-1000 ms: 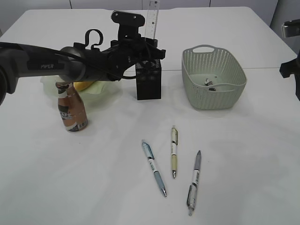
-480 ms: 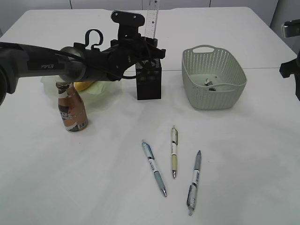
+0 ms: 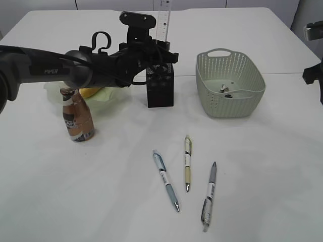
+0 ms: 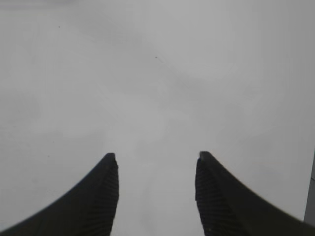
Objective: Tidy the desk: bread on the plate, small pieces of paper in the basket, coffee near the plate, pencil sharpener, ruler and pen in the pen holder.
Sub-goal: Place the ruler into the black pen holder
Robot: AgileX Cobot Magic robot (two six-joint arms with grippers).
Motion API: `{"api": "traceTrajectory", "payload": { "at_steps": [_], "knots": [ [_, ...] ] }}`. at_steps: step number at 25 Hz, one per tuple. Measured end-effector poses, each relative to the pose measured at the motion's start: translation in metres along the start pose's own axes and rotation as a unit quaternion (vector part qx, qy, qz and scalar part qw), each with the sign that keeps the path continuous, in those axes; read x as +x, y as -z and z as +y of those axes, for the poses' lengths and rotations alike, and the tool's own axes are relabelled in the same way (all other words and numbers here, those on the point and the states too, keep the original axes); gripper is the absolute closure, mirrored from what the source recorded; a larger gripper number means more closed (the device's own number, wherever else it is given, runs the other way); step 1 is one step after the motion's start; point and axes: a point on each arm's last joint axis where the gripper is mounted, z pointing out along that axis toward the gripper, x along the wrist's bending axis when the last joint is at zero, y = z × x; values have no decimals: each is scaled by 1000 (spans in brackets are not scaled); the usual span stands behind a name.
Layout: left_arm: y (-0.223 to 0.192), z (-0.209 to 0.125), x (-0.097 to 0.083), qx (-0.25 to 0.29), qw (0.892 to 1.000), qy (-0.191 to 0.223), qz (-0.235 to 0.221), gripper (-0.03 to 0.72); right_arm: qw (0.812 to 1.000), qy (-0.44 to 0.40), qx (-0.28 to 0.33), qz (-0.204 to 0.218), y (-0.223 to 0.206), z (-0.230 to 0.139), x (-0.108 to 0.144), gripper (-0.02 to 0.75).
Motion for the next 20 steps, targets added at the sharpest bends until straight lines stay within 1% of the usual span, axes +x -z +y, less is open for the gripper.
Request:
{"api": "traceTrajectory", "payload": {
  "at_steps": [15, 20],
  "knots": [
    [0, -1, 0, 5, 1000, 0, -1, 412, 1000, 1, 0, -2, 0, 0, 0, 336],
    [0, -3, -1, 18, 1000, 0, -3, 407, 1000, 1, 0, -2, 0, 0, 0, 336]
  ]
}}
